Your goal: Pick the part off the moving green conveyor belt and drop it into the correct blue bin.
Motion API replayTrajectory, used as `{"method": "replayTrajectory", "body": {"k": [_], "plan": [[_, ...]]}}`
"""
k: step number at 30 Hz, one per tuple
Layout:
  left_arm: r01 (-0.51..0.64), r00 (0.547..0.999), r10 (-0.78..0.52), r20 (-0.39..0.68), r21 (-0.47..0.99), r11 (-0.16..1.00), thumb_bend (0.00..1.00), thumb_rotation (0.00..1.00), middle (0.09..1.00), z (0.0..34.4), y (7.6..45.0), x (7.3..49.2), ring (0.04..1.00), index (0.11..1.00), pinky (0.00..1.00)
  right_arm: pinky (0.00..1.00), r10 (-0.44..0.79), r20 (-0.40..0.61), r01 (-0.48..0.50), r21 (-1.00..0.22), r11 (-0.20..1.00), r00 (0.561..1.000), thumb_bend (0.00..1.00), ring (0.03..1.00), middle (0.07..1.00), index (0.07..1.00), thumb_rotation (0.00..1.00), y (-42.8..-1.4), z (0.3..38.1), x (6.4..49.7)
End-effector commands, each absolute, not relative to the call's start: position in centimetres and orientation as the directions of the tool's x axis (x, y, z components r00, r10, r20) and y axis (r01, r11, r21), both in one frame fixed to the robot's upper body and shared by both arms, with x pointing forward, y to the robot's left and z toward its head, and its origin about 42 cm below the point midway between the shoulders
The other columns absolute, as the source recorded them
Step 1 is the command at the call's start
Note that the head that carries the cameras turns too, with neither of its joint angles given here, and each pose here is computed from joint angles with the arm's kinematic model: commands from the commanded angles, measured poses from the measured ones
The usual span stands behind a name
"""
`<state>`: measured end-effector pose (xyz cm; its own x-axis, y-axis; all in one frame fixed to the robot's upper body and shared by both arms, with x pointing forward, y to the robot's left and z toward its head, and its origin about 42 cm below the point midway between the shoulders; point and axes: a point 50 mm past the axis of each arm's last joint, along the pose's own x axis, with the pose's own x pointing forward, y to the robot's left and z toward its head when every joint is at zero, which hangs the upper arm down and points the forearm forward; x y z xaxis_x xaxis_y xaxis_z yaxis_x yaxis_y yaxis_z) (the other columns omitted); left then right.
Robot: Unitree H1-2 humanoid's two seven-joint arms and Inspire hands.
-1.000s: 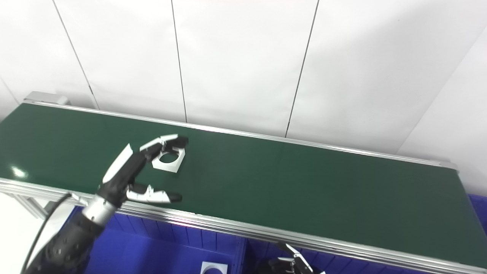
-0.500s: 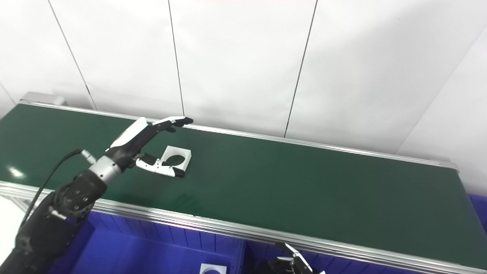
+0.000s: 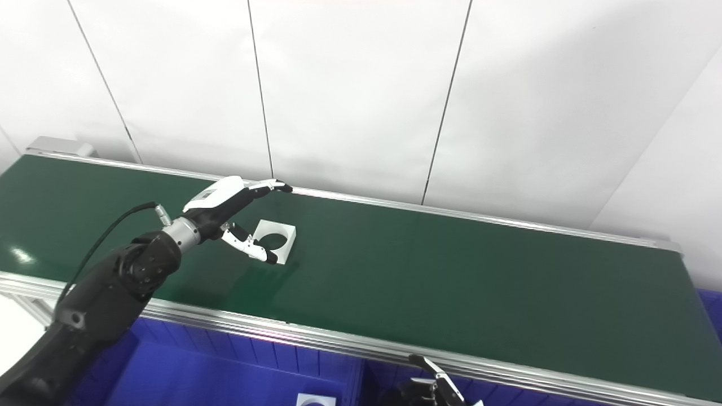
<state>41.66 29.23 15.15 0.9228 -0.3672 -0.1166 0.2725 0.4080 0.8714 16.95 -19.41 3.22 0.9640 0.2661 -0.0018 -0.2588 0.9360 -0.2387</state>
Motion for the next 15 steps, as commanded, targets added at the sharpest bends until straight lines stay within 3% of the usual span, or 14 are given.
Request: {"method": "replayTrajectory", "body": {"k": [1,5,15], "plan": [[0.196,0.934,-0.353,-0.055,0.905,0.377,0.87,0.23,0.961,17.6,29.2,43.5,0.963,0.882,0.92,0.58,0.280,0.069,-0.257,-0.237,0.937,0.957,0.76,0.643,0.660,0.831,0.37,-19.2,4.2,17.0],[0.203,0.934,-0.349,-0.081,0.922,0.329,0.88,0.21,0.976,16.9,28.9,44.1,0.976,0.886,0.96,0.58,0.280,0.073,-0.257,-0.234,0.938,0.957,0.76,0.644,0.662,0.832,0.37,-19.2,4.3,17.0],[0.220,0.930,-0.350,-0.112,0.933,0.286,0.87,0.17,0.957,14.7,27.2,45.0,0.952,0.873,0.94,0.58,0.274,0.074,-0.249,-0.239,0.938,0.959,0.75,0.646,0.664,0.836,0.39,-19.0,4.6,16.5]]}}
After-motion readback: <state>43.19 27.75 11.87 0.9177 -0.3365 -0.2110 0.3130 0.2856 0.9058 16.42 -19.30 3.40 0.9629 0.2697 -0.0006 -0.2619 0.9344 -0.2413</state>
